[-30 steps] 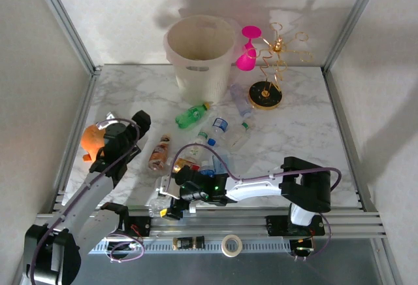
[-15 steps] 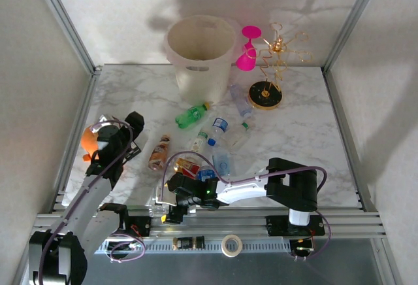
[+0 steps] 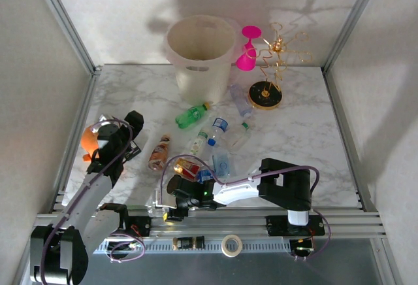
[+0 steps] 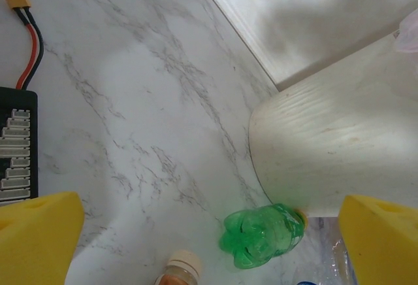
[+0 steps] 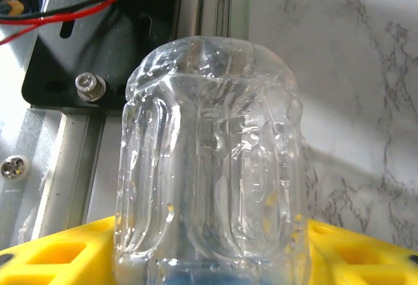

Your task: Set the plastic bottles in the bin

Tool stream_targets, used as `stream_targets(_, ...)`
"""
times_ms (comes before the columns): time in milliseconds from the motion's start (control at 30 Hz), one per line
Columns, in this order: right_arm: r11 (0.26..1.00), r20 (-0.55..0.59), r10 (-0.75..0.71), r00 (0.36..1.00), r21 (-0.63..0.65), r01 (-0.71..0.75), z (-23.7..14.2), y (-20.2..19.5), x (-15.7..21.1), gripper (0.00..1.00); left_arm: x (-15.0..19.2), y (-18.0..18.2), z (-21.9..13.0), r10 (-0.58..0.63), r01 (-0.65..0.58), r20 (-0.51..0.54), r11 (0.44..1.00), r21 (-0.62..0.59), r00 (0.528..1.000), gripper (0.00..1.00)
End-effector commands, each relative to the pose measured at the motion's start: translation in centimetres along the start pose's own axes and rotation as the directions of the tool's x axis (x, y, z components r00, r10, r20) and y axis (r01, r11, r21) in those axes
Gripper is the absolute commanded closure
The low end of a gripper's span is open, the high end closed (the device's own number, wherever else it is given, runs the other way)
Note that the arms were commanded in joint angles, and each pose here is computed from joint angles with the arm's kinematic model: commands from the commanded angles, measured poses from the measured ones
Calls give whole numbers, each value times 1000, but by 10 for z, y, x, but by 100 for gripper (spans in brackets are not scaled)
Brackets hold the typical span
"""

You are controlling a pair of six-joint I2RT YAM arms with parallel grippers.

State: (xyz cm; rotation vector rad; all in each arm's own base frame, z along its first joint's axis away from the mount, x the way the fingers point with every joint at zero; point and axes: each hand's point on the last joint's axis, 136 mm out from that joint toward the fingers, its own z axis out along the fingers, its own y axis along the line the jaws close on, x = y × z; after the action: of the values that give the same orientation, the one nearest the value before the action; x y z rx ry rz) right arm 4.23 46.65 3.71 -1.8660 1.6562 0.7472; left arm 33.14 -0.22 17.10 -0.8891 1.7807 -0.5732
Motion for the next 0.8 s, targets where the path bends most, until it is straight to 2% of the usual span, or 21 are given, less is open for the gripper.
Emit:
stream_targets(0,1000,8,-13,1000,-10,13,-2,1,-6,46,-11,-9,-1,-16,15,32,999,33,999,0)
stream_targets(167,999,96,40,995,1,-40,-25,-18,-25,47,-14,-8,-4,-14,13,45,999,30,999,0)
stream_targets(367,990,267,104,958,62,-125,-79,-68,-59,48,-20,-8,-6,-21,19,74,999,31,997,1)
stream_targets(567,950,409,188,893,155,-271,-143,-141,-80,51,-21,-18,-4,-31,26,68,996,81,997,0)
stream_targets(767,842,538,204,818,330,-426,-219,-226,-90,51,-10,-27,-1,-6,4,13,991,136,1000,1)
